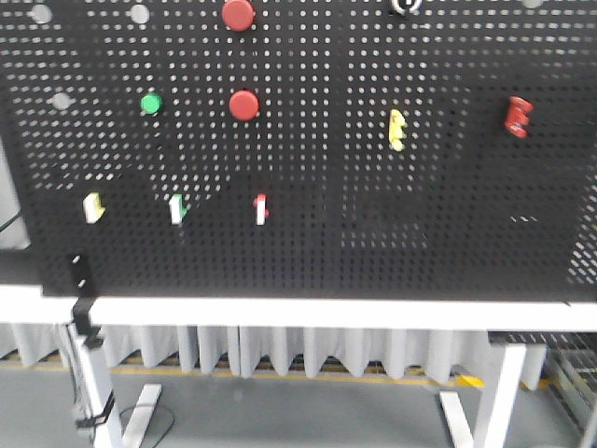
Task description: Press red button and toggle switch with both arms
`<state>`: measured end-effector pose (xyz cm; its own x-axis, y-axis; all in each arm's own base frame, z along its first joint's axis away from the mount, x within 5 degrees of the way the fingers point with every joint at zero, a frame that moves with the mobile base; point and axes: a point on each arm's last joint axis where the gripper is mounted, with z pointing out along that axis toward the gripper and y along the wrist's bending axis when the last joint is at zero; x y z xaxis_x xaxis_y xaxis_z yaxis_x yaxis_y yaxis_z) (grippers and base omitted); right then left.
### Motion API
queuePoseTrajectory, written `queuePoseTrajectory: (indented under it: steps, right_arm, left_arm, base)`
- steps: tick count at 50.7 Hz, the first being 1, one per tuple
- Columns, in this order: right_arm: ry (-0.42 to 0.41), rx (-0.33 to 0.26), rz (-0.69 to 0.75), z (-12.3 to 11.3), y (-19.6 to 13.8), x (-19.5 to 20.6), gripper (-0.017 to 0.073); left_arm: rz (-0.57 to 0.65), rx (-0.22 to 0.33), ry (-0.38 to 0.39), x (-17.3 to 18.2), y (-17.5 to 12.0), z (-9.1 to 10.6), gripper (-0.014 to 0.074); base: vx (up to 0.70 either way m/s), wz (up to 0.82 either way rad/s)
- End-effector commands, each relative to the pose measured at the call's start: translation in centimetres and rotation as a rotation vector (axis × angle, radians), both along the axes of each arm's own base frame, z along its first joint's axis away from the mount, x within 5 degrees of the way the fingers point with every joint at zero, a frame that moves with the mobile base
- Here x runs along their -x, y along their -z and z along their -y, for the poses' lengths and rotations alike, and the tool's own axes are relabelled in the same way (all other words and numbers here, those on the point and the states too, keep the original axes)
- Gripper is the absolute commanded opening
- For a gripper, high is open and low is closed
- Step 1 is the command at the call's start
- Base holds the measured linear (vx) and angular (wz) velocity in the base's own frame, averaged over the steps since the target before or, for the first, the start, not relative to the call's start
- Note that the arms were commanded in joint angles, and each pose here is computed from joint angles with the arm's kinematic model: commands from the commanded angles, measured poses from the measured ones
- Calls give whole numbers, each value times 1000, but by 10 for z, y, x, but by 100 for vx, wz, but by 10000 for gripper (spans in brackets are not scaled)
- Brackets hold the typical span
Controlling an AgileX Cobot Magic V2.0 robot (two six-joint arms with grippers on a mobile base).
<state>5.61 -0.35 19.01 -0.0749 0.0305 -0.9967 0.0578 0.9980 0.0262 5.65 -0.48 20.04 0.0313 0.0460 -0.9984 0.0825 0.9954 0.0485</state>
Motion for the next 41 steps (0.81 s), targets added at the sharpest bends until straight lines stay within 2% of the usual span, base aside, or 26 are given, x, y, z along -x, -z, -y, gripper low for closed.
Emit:
queuePoseTrajectory:
  steps: [1,41]
  right_arm:
    - [2,17,82,0,-4,0,-3]
    - [2,17,82,0,-4,0,-3]
  left_arm:
    - [60,13,-2,0,3,0,1]
    - [60,13,-2,0,3,0,1]
  base:
    - [41,-1]
    - [33,-1]
